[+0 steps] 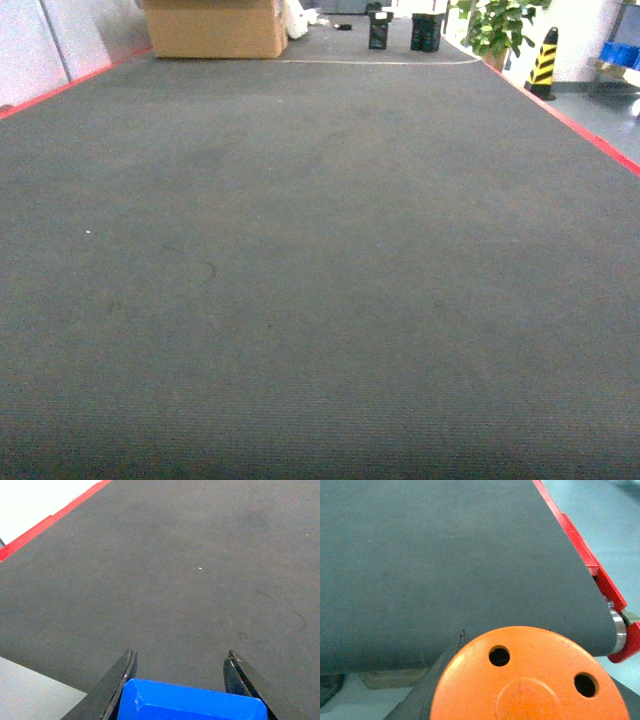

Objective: Sort blue parts and orange caps into right shelf containers

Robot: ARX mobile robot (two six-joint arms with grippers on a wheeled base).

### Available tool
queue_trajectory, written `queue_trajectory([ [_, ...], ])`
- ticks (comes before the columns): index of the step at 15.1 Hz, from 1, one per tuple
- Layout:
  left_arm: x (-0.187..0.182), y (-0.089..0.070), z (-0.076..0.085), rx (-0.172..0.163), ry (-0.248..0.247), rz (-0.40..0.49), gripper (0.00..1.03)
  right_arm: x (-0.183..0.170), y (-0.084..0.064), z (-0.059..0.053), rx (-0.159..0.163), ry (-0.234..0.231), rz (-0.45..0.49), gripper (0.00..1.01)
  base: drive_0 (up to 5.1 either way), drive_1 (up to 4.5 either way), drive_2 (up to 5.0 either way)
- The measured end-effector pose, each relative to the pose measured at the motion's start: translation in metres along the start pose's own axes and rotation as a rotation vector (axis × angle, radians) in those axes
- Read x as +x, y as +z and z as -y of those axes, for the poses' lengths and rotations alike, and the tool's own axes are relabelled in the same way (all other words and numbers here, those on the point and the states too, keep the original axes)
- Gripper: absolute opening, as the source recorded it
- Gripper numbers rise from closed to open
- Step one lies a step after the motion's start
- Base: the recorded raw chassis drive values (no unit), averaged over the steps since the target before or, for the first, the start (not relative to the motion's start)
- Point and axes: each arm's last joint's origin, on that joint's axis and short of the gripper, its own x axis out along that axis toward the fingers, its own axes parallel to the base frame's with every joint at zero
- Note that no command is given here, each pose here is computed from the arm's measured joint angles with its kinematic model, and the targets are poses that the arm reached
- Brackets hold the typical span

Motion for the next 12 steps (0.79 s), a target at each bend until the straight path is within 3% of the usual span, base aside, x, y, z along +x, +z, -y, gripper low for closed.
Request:
queue_trajectory([
  [12,0.0,-0.0002,0.0001,0.001,-0.002,-0.002,0.46,0.0002,-0.0006,0.0,-0.001,0.0,-0.001,0.43,5.0,-2.51,-2.3],
])
